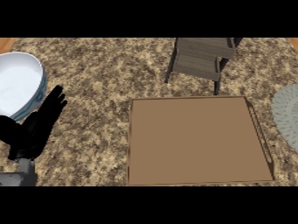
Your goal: Pick the tomato from the tray and place it in the tiered basket
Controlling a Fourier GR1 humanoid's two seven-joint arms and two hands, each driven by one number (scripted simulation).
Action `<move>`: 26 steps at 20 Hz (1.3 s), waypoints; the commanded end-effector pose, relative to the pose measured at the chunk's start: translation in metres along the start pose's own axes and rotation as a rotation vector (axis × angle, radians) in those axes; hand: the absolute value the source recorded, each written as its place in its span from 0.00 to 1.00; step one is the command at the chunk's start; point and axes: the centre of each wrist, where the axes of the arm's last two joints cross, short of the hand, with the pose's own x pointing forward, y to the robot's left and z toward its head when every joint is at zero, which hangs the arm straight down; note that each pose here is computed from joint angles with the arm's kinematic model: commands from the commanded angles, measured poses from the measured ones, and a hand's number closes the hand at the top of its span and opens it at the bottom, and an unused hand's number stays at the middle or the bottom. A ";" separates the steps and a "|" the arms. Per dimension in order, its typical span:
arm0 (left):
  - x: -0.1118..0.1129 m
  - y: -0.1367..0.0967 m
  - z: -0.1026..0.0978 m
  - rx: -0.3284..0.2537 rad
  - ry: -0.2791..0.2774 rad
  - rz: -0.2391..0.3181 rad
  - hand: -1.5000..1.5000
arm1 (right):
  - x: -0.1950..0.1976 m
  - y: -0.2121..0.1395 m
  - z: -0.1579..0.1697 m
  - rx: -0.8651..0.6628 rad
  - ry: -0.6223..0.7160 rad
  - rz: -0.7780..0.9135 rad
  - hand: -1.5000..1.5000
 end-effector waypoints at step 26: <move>0.007 0.001 0.000 -0.024 0.002 0.003 0.50 | 0.000 0.096 -0.060 -0.206 -0.044 -0.060 0.00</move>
